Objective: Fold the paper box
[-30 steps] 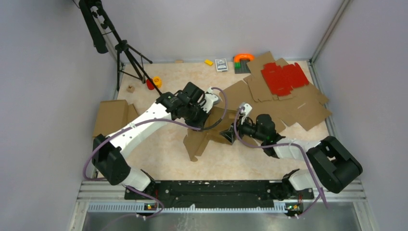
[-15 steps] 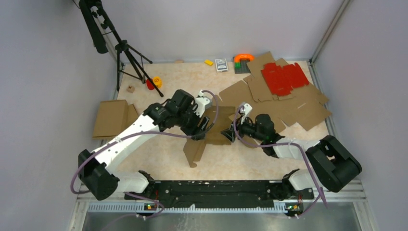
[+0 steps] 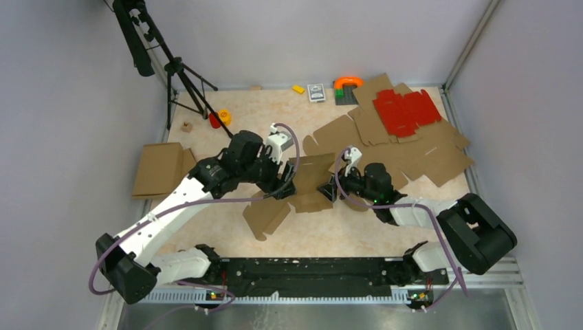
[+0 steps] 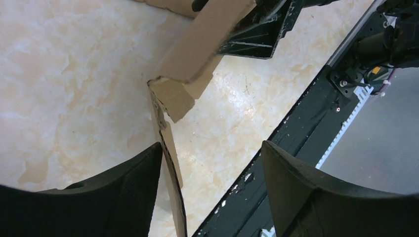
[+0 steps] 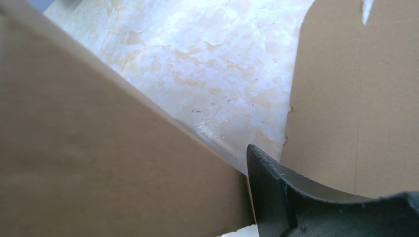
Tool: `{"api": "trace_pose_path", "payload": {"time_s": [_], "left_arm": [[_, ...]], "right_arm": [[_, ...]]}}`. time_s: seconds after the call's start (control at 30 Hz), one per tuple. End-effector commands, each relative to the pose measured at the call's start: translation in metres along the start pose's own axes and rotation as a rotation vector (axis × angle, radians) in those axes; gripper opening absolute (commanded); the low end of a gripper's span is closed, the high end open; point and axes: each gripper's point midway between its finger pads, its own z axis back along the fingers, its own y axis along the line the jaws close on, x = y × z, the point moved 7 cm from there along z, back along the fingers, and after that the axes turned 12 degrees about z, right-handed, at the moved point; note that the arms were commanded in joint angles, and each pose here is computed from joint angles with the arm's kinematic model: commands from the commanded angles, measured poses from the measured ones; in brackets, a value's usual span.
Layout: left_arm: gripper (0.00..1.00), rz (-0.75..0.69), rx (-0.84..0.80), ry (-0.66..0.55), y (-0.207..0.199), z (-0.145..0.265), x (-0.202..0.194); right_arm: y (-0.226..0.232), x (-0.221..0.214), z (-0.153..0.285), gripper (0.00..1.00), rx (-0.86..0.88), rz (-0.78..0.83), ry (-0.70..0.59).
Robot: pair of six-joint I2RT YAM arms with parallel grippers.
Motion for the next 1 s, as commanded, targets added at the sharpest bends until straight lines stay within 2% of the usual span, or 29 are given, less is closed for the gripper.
{"api": "trace_pose_path", "payload": {"time_s": [0.0,0.1,0.2,0.23,0.3,0.47,0.67,0.83,0.97], "left_arm": [[0.73,0.106,-0.009,-0.003,0.001,-0.016,0.0],[0.68,0.168,0.027,0.001,0.005,-0.021,0.0],[0.68,0.247,0.066,-0.036,0.006,-0.022,0.002],[0.68,0.264,0.074,-0.061,0.006,-0.021,0.004],[0.68,0.292,0.089,-0.111,0.007,-0.019,0.006],[0.68,0.331,0.101,-0.201,0.009,-0.017,0.009],[0.68,0.33,0.143,-0.216,0.015,-0.018,0.002],[0.68,0.384,0.094,-0.263,0.012,-0.021,-0.002],[0.68,0.417,0.077,-0.292,0.01,-0.021,-0.001]], "right_arm": [[-0.005,0.024,-0.007,0.63,-0.079,-0.075,-0.076],[0.001,0.022,-0.009,0.62,-0.115,-0.099,-0.072],[0.008,0.022,-0.012,0.61,-0.167,-0.131,-0.071],[0.011,0.023,-0.012,0.59,-0.182,-0.145,-0.081],[0.018,0.022,-0.013,0.49,-0.203,-0.177,-0.093],[0.024,0.02,-0.016,0.37,-0.258,-0.229,-0.115],[0.022,0.018,-0.015,0.31,-0.304,-0.268,-0.122],[0.024,0.019,-0.014,0.32,-0.359,-0.324,-0.163],[0.026,0.021,-0.019,0.36,-0.404,-0.342,-0.169]]}}
